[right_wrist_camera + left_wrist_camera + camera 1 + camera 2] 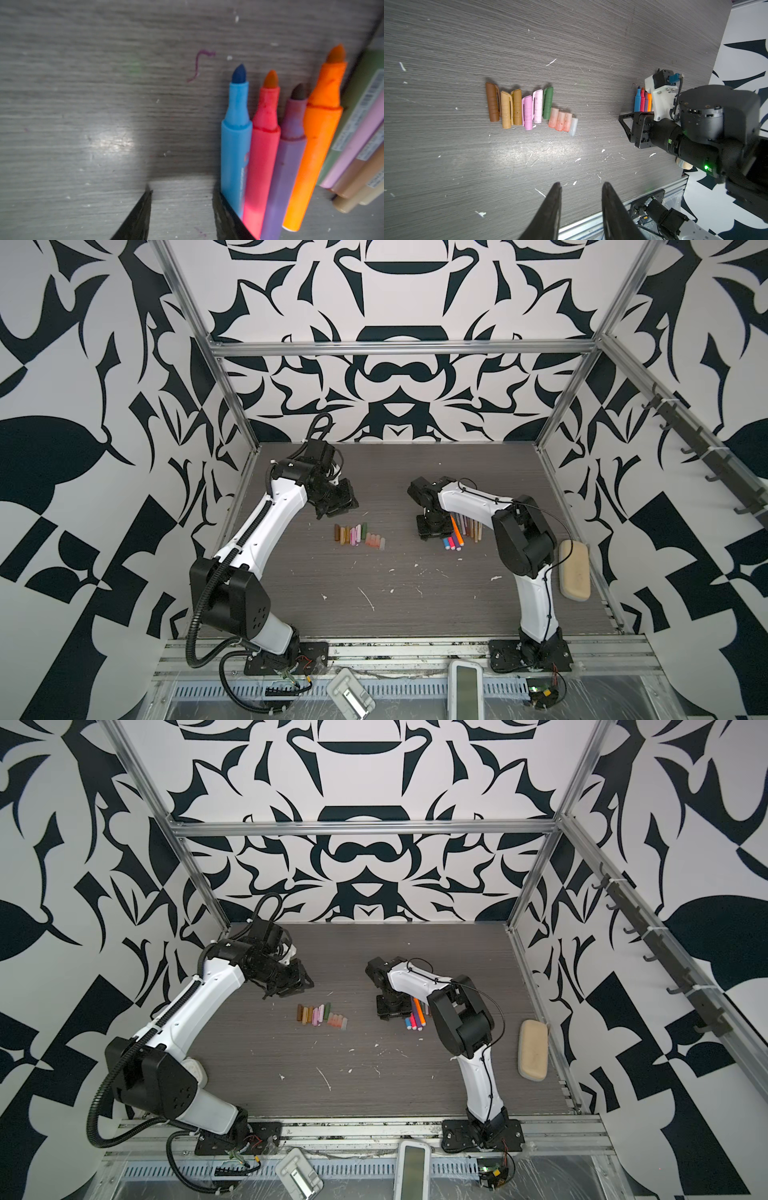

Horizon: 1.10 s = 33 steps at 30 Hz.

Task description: Open the pen caps

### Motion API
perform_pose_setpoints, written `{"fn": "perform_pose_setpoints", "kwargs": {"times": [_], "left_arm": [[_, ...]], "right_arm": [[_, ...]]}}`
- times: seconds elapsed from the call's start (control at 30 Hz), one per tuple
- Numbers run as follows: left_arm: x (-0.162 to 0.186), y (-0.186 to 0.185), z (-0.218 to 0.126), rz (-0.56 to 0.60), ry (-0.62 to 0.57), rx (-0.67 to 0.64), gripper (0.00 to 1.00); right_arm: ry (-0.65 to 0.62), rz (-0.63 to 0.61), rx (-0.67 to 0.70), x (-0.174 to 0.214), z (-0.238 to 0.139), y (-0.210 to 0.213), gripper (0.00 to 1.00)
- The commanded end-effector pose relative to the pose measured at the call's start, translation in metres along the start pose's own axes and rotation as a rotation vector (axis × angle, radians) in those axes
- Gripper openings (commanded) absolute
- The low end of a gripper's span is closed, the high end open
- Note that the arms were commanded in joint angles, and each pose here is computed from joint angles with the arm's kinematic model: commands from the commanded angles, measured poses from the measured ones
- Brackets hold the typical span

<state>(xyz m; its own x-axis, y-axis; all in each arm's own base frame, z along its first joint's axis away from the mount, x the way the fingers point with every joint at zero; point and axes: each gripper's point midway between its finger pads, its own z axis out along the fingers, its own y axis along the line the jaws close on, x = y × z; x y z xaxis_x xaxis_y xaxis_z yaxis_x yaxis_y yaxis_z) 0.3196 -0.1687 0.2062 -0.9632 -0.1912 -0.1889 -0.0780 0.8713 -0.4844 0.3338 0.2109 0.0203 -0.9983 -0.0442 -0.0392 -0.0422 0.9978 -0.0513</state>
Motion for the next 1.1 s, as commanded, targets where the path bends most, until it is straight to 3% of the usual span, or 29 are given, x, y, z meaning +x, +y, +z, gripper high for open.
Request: {"fn": "perform_pose_setpoints", "kwargs": {"times": [0.0, 0.33, 0.5, 0.6, 0.67, 0.73, 0.77, 0.87, 0.9, 1.0, 1.07], "left_arm": [[-0.001, -0.003, -0.005, -0.013, -0.001, 0.011, 0.36], [-0.009, 0.000, -0.004, -0.040, -0.040, 0.020, 0.40], [-0.026, 0.011, -0.015, -0.106, -0.141, 0.035, 0.60], [-0.040, 0.023, -0.028, -0.182, -0.200, 0.053, 0.79], [-0.056, 0.026, -0.052, -0.188, -0.346, 0.076, 0.84], [-0.070, 0.028, -0.089, -0.165, -0.571, 0.086, 0.90], [-0.074, 0.027, -0.109, -0.131, -0.700, 0.106, 0.99], [-0.075, 0.038, -0.149, -0.080, -1.060, 0.172, 1.00], [-0.072, 0.049, -0.155, -0.132, -1.152, 0.184, 1.00], [-0.051, 0.123, -0.154, -0.480, -1.403, 0.162, 0.99], [-0.026, 0.167, -0.141, -0.582, -1.421, -0.010, 0.99]], "right_arm": [[-0.019, 0.004, 0.029, 0.000, -0.015, -0.014, 0.51], [-0.081, -0.016, -0.096, -0.009, -0.038, 0.005, 0.50], [-0.175, -0.032, -0.167, -0.017, -0.072, 0.011, 0.49], [-0.247, -0.048, -0.187, -0.021, -0.100, 0.007, 0.49], [-0.310, -0.057, -0.189, -0.021, -0.121, 0.001, 0.49], [-0.382, -0.057, -0.177, -0.021, -0.143, -0.010, 0.51], [-0.425, -0.057, -0.170, -0.019, -0.155, -0.017, 0.53], [-0.588, -0.051, -0.182, -0.011, -0.198, -0.037, 0.76], [-0.638, -0.038, -0.161, -0.007, -0.208, -0.047, 0.81], [-0.767, -0.001, -0.112, 0.010, -0.233, -0.079, 0.88], [-0.840, -0.006, -0.095, 0.024, -0.244, -0.096, 0.88]]}}
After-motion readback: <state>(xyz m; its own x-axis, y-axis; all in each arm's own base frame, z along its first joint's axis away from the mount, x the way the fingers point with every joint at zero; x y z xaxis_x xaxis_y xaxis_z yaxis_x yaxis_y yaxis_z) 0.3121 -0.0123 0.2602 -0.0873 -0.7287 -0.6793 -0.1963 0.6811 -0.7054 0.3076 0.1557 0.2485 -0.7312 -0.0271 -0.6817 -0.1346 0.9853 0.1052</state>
